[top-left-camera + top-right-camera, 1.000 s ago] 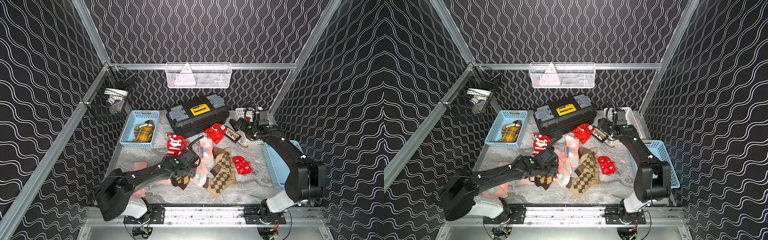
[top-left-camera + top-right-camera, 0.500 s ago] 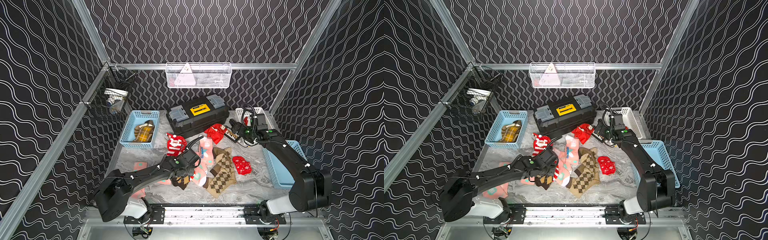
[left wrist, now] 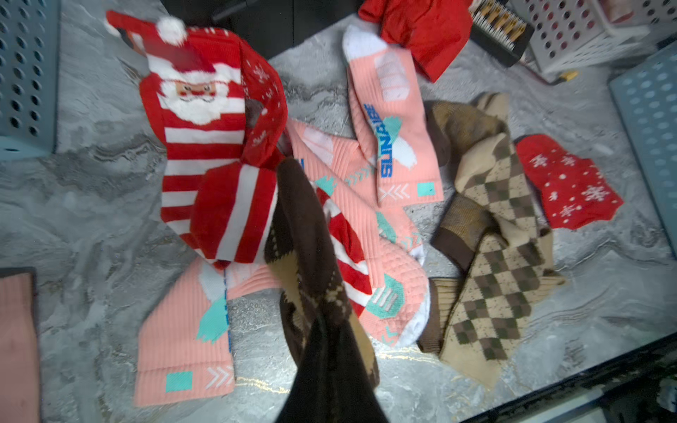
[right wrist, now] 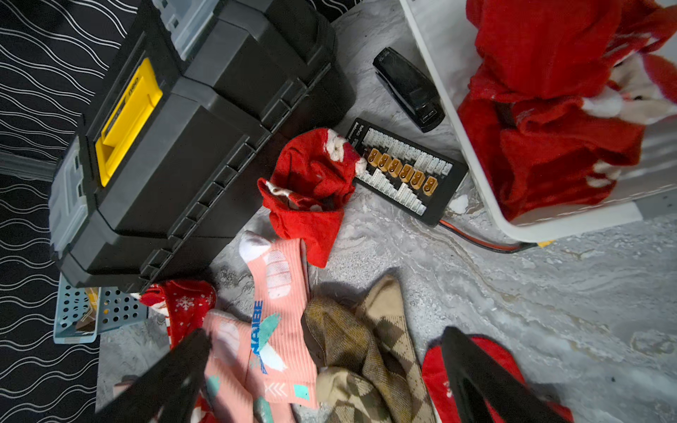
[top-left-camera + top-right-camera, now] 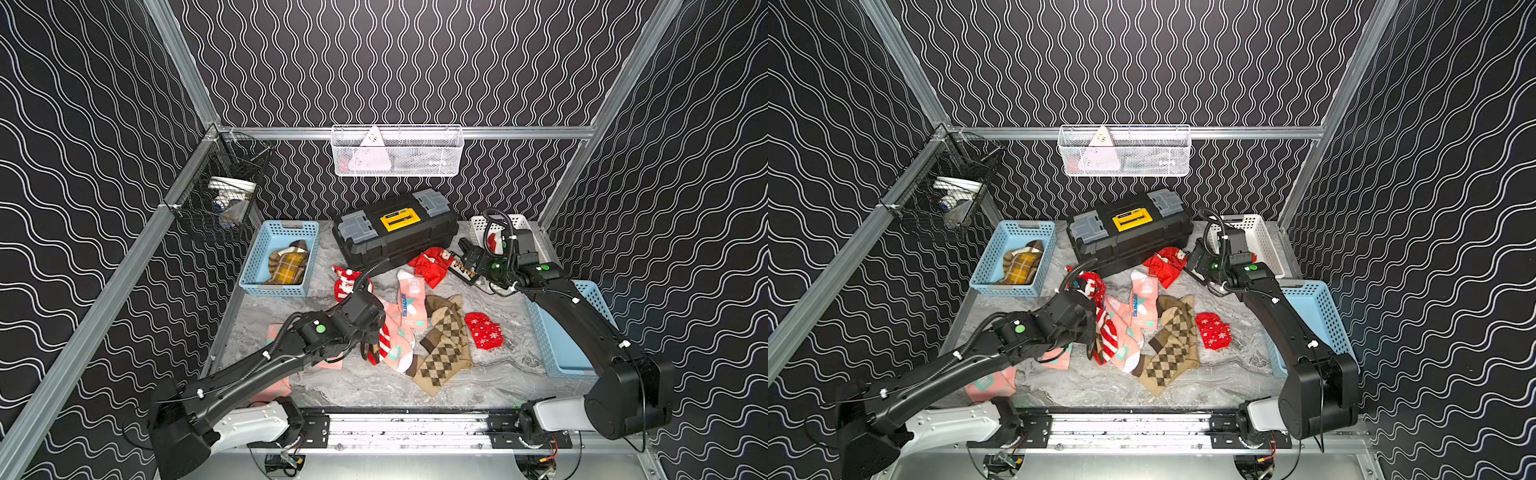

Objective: Sort the socks into the basket by color
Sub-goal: Pick up the sock at the center of the board.

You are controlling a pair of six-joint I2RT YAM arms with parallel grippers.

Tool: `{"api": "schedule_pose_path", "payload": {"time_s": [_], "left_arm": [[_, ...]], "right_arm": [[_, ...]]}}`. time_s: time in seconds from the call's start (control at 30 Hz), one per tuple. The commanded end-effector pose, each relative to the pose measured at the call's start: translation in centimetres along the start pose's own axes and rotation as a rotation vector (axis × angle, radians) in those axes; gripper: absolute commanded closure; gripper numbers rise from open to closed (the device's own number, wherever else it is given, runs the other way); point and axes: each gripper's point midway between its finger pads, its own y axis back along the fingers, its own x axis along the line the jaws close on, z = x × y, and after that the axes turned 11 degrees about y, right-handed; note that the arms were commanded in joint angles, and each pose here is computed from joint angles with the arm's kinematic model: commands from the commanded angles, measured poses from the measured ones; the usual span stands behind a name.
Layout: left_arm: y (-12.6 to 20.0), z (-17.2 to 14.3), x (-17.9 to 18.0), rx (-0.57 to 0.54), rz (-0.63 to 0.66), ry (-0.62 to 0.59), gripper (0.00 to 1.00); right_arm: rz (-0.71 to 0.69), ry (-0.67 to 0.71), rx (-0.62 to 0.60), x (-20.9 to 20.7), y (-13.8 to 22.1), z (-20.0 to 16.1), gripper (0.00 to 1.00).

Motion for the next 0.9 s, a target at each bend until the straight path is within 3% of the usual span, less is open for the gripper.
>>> {"api": "schedule_pose_path", "payload": {"time_s": [0.0, 0.23, 0.43, 0.6, 0.87], "left_arm": [[1.8, 1.8, 0.4, -0.045, 0.044, -0.058, 1.00], [2.4, 7.5, 0.3, -0.134, 0.057, -0.063, 1.00], [0.8, 13.6, 3.9, -0.183, 0.104, 0.014, 1.00], [-0.6, 19.1, 9.6, -0.233, 0.182, 0.105, 1.00], [-2.8, 25.0, 19.8, -0.295, 0.355, 0.183, 1.00]], "right_arm": [[-0.003, 0.004, 0.021, 0.3, 0.4, -1.0, 0.00], [0.010, 0.030, 0.049, 1.3, 0.9, -2.7, 0.00], [0.022, 0.065, 0.076, 2.2, 1.6, -4.6, 0.00], [0.037, 0.077, 0.085, 2.7, 2.2, -5.7, 0.00], [0.053, 0.098, 0.109, 3.6, 2.2, -7.0, 0.00]]}}
